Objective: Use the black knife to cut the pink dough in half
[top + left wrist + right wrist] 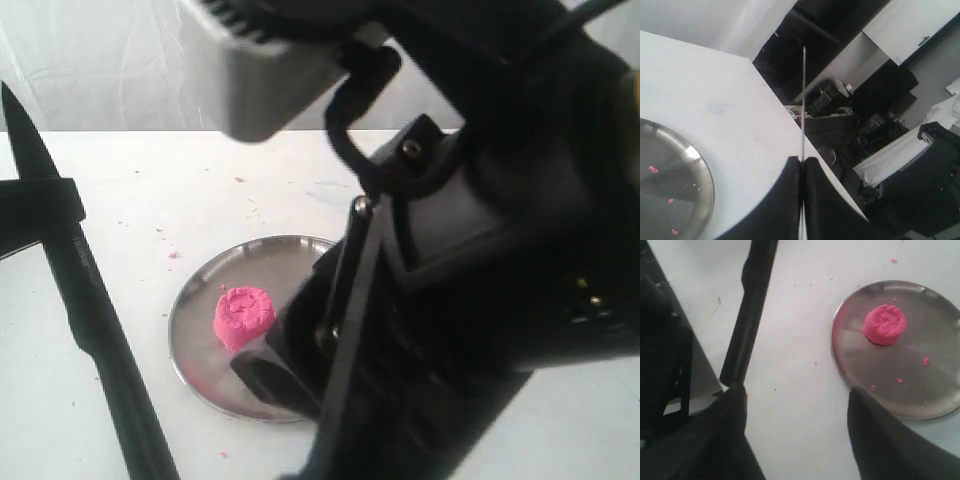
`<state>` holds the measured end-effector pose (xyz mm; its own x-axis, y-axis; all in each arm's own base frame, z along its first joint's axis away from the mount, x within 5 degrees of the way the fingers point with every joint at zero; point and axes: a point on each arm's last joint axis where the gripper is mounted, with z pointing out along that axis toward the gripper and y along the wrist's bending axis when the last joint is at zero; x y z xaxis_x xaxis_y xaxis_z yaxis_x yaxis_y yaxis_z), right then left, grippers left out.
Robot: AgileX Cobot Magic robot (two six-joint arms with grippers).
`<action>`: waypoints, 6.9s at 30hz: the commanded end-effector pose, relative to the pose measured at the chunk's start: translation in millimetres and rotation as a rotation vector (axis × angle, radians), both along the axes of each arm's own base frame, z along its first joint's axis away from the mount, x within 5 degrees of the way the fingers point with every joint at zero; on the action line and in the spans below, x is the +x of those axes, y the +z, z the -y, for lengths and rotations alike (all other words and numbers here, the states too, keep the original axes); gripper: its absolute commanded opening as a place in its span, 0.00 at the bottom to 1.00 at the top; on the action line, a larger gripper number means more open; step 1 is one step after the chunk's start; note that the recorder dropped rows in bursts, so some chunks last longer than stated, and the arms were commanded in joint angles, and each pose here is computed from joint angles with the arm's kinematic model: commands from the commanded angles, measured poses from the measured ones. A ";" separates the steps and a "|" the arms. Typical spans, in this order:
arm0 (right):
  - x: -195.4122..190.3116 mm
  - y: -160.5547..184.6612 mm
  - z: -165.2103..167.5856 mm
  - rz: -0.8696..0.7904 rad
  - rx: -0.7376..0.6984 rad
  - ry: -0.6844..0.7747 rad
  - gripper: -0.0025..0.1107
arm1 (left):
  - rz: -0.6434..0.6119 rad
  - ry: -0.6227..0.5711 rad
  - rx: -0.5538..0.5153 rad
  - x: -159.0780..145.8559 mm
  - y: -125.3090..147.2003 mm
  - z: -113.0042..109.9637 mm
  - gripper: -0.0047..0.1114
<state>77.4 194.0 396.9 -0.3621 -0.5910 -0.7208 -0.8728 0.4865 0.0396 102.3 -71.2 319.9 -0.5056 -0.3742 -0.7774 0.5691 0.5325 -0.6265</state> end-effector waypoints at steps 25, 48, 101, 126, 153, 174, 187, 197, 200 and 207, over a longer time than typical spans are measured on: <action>32.9 -6.7 18.9 0.240 -0.156 -0.087 0.43 | -0.060 0.098 0.246 54.1 2.1 -8.7 0.04; 105.1 -85.2 8.5 -0.131 0.278 0.271 0.43 | 0.081 -0.294 0.087 90.7 31.9 -10.0 0.04; 124.7 -93.7 -21.1 -0.244 0.702 0.431 0.44 | 0.200 -0.426 -0.160 79.1 55.7 4.8 0.04; 125.3 -95.1 -21.0 -0.271 0.679 0.412 0.02 | 0.208 -0.424 -0.160 79.2 56.0 4.7 0.04; 123.8 -33.8 25.2 0.107 0.541 -0.133 0.02 | 0.134 -0.442 -0.036 78.4 43.7 5.7 0.44; 142.3 -107.7 7.9 -0.268 -0.363 -0.063 0.02 | -0.051 -0.213 0.176 101.9 -6.9 -0.5 0.43; 174.6 -140.2 -32.0 -0.320 -0.432 -0.046 0.02 | -0.102 -0.050 0.348 140.5 -50.0 1.8 0.04; 187.0 -166.7 -42.4 -0.367 -0.470 -0.045 0.02 | -0.158 -0.082 0.240 173.5 -93.7 7.7 0.04; 188.3 -172.4 -43.5 -0.379 -0.481 -0.044 0.02 | -0.150 -0.089 0.225 180.5 -105.4 8.8 0.04; 192.3 -185.4 -46.6 -0.390 -0.495 -0.038 0.02 | -0.154 -0.139 0.200 192.6 -114.9 13.1 0.04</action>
<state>267.7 237.9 212.7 -0.5760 -0.8016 -0.1602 -0.8174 0.5632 0.1208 291.9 -79.6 203.7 -0.6653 -0.1280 -0.7356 0.5302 0.6126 -0.5862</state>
